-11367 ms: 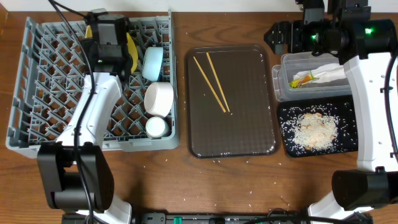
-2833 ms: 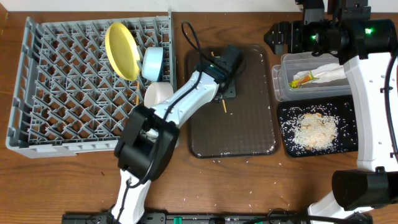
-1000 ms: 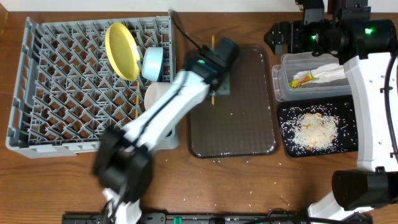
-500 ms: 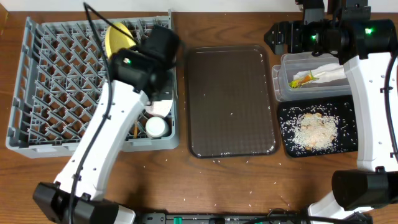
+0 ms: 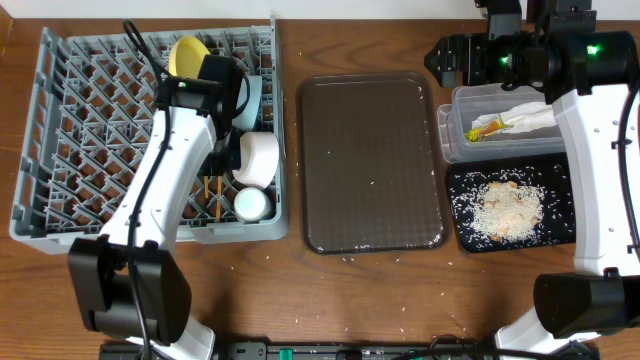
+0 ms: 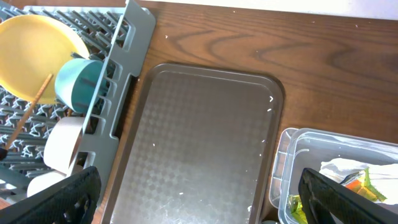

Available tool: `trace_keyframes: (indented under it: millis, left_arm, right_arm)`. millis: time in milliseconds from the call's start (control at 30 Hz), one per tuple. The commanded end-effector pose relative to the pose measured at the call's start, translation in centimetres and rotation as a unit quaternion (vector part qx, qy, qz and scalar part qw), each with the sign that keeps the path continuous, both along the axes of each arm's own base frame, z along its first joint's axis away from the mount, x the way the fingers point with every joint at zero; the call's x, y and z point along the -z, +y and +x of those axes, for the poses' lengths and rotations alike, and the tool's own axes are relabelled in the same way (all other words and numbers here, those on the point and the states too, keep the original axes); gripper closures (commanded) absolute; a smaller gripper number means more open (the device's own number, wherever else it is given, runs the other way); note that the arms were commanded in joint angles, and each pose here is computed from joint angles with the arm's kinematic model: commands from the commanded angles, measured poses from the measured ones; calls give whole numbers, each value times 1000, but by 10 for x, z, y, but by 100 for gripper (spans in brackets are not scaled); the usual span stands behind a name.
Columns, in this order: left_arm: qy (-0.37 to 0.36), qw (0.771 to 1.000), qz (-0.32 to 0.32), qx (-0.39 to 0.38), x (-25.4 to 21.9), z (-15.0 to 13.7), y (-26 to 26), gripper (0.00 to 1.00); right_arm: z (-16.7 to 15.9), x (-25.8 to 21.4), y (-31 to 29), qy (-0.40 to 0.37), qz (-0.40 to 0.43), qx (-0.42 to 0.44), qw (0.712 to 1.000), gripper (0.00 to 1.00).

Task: Sort waste into correct bins and load items into the dishwasher
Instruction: 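Carry the second chopstick to the rack and insert it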

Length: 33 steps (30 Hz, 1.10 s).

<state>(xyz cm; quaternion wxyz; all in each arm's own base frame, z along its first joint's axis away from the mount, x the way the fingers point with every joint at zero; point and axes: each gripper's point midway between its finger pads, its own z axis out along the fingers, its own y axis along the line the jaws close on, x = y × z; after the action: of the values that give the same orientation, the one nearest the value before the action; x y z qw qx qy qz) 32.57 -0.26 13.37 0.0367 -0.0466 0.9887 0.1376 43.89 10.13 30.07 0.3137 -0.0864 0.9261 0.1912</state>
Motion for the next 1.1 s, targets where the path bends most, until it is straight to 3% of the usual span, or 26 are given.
trace_keyframes:
  millis: [0,67,167,267,367,533,833,933,1033,1067]
  left_arm:
    - [23,1000,-3,0,11,-5,0,88]
    - [27,1000,-10,1,12,-6,-2,65]
    - [31,999,-25,1,13,-8,-7,51]
    - [36,998,-42,0,14,-11,-13,49]
    - [44,998,-53,-2,7,-18,-16,40]
    - [35,995,-89,-4,-20,-33,-26,38]
    - [-115,977,-172,43,-104,-60,-54,37]
    - [-164,967,-183,66,-130,-77,-60,19]
    - [-202,957,-193,79,-149,-92,-62,18]
    - [-209,955,-195,81,-153,-97,-61,25]
  right_arm:
    - [-1,-5,3,-5,0,-2,1000,1]
    - [-1,-5,3,-5,1,-2,1000,1]
    - [-1,-5,3,-5,0,-3,1000,1]
    - [-1,-5,3,-5,1,-2,1000,1]
    - [-1,-5,3,-5,1,-2,1000,1]
    - [-1,-5,3,-5,1,-2,1000,1]
    - [-1,-5,3,-5,1,-2,1000,1]
    - [-1,-5,3,-5,0,-2,1000,1]
    - [-1,-5,3,-5,1,-2,1000,1]
    - [-1,-5,3,-5,0,-2,1000,1]
